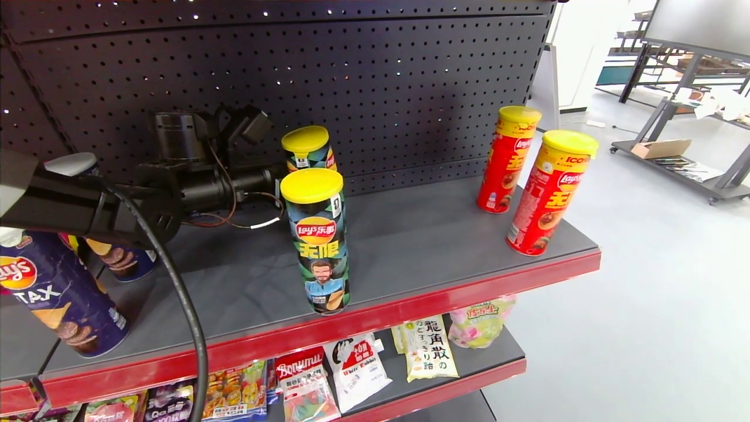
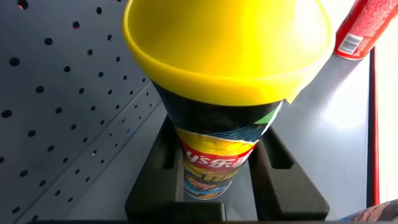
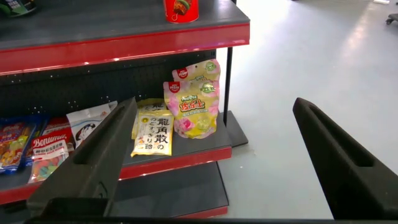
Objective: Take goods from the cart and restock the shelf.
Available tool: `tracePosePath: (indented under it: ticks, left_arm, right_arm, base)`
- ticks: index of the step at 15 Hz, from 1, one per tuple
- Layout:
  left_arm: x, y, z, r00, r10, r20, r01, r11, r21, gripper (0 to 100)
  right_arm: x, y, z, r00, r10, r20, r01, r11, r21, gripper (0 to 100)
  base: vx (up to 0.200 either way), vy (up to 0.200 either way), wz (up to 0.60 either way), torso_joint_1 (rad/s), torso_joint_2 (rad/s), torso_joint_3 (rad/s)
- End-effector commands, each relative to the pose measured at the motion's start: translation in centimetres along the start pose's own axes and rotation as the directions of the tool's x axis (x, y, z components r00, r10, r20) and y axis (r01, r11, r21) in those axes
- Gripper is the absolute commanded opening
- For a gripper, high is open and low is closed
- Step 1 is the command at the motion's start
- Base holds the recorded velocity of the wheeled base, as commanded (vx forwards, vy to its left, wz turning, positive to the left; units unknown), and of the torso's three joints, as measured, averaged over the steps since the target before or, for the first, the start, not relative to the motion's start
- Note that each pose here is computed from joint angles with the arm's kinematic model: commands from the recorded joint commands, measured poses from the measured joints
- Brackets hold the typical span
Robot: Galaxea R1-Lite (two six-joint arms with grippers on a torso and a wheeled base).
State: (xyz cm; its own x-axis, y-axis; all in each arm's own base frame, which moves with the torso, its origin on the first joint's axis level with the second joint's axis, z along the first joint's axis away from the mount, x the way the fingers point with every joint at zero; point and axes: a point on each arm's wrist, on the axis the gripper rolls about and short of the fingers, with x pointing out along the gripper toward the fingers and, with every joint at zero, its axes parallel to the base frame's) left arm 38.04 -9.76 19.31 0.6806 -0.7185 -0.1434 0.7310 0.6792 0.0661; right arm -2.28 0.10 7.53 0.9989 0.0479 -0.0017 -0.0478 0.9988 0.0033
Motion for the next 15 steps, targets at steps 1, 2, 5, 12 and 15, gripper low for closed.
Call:
tracePosePath:
  ticks: [1, 2, 5, 12, 15]
  left_arm:
    - [-0.2, -0.2, -0.3, 1.000, -0.003, -0.019, 0.003, 1.000, 0.005, 0]
    - [-0.3, -0.2, -0.6, 0.999, -0.005, -0.036, 0.005, 1.000, 0.010, 0]
    - [-0.2, -0.3, -0.8, 0.999, -0.009, -0.048, 0.009, 1.000, 0.016, 0]
    - [-1.5, -0.6, -0.5, 0.998, 0.004, -0.064, -0.003, 1.000, 0.016, 100]
    - [-4.0, -1.5, -0.7, 0.995, 0.037, -0.089, -0.037, 0.999, -0.001, 100]
  right_arm:
    - [0.0, 0.0, 0.0, 1.000, 0.000, 0.000, 0.000, 1.000, 0.000, 100]
    - [0.0, 0.0, 0.0, 1.000, 0.001, -0.001, -0.001, 1.000, 0.000, 100]
    - [0.0, 0.0, 0.0, 1.000, 0.001, -0.001, -0.001, 1.000, 0.000, 100]
    - [0.0, 0.0, 0.0, 1.000, 0.000, -0.001, 0.000, 1.000, 0.000, 100]
    - [0.0, 0.0, 0.0, 1.000, 0.001, -0.001, -0.001, 1.000, 0.000, 100]
  base:
    - [0.000, 0.000, 0.00, 0.000, 0.00, 0.000]
    - [0.000, 0.000, 0.00, 0.000, 0.00, 0.000]
    - [0.000, 0.000, 0.00, 0.000, 0.00, 0.000]
    - [0.000, 0.000, 0.00, 0.000, 0.00, 0.000]
    - [0.000, 0.000, 0.00, 0.000, 0.00, 0.000]
